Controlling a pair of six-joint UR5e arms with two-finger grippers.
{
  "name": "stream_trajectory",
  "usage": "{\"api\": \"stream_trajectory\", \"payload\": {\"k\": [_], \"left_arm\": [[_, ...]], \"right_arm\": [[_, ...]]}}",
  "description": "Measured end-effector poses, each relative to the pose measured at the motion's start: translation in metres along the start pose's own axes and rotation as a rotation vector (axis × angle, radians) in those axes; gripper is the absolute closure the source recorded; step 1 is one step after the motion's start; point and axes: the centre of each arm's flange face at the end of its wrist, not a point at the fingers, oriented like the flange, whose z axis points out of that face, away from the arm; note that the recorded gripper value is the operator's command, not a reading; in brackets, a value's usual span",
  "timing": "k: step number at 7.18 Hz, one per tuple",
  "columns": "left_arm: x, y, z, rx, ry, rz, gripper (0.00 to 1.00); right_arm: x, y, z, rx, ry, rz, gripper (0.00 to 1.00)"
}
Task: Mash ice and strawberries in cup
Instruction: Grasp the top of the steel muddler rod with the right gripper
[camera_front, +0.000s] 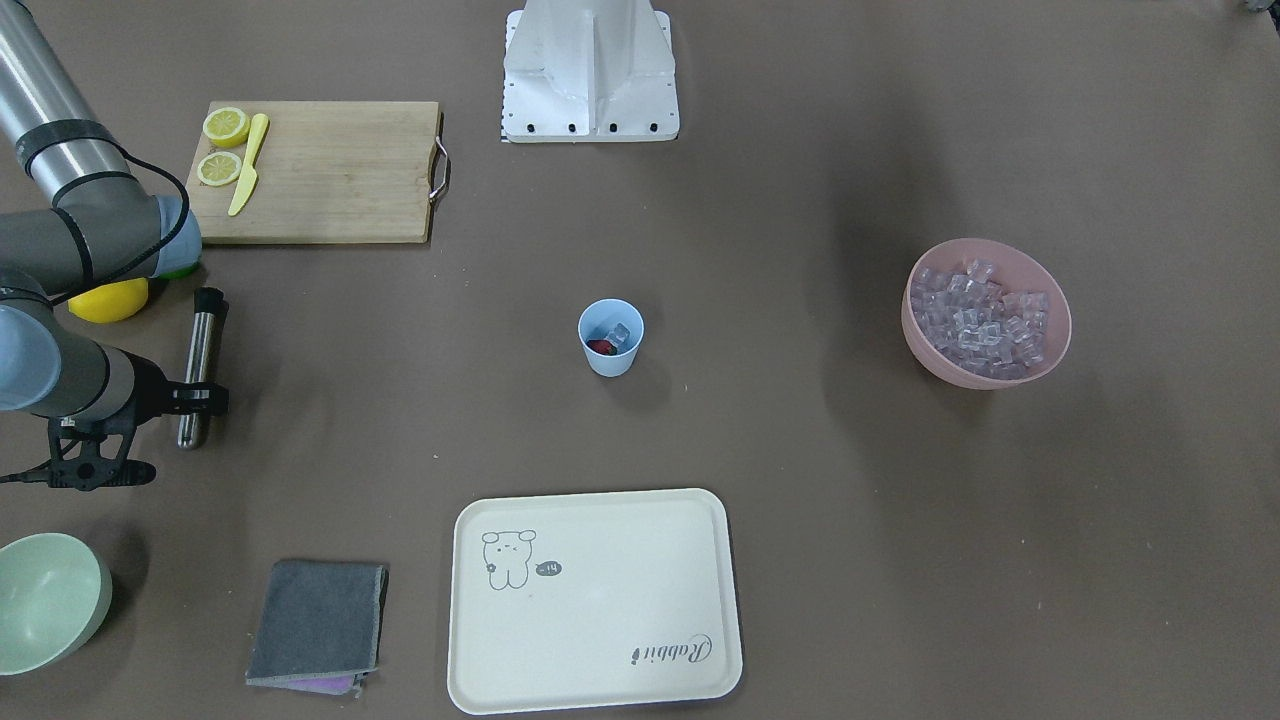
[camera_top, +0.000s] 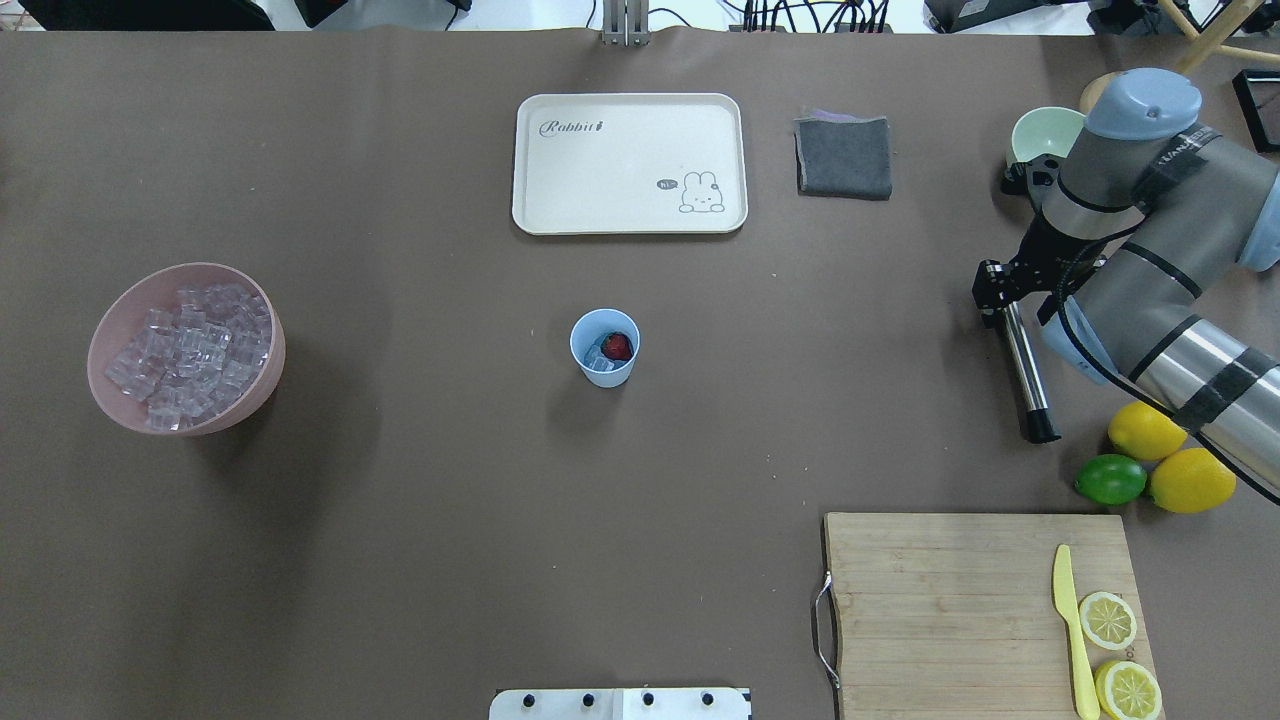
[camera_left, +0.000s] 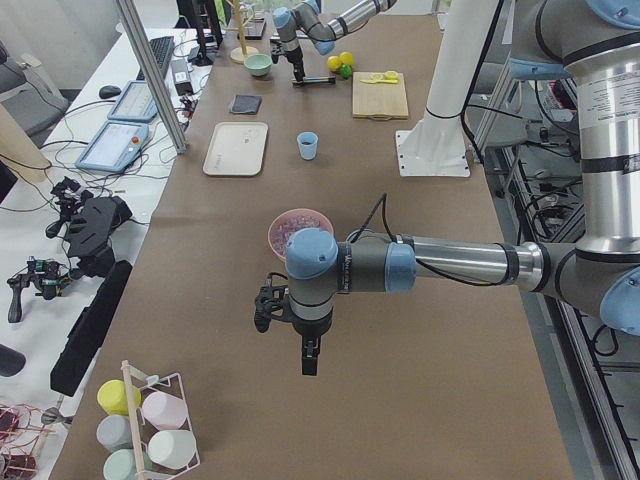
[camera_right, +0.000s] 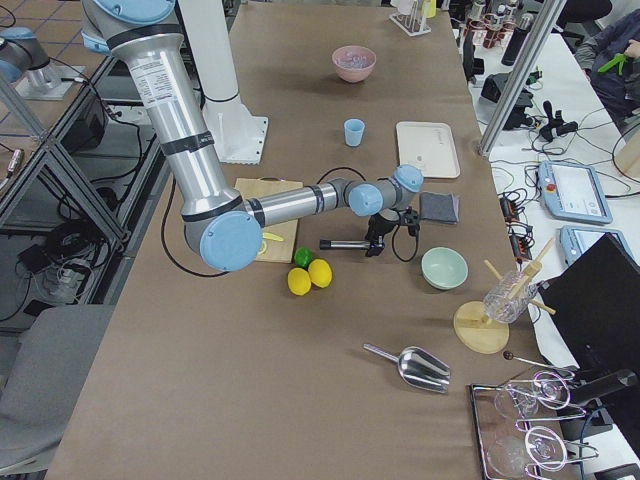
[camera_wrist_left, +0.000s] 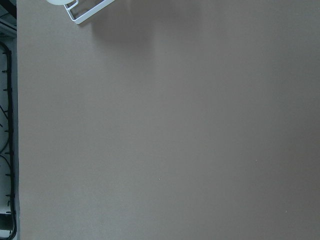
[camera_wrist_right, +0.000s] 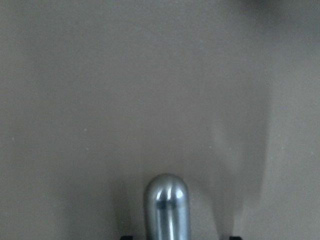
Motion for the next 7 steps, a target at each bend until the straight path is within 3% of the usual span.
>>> {"api": "stream_trajectory", "payload": {"k": [1,2,3,4,7], "left_arm": [[-0.0001,0.0000,0.0002,0.000,0.000,0.000,0.02],[0.0000,0.0000,0.0001,0.000,0.000,0.000,0.02],[0.0000,0.0000,0.0001,0.000,0.000,0.000,0.02],[0.0001,-0.0002,-0.0001,0.000,0.000,0.000,0.02],[0.0004,-0.0008,-0.0005,0.002,0.000,0.001,0.02]], "right_arm": [[-0.0023,-0.0010,-0.0019,0.002,-0.005,0.008,0.45],[-0.0034,-0.0015,-0.0030,0.003,-0.008,0.015,0.57],[-0.0032,-0.0016,-0.0029,0.003,-0.008,0.019,0.89],[-0.0029,-0.0015,-0.0027,0.003,-0.008,0.020,1.00],[-0.0100,-0.0015,-0.0057,0.009,-0.011,0.000,1.00]]}}
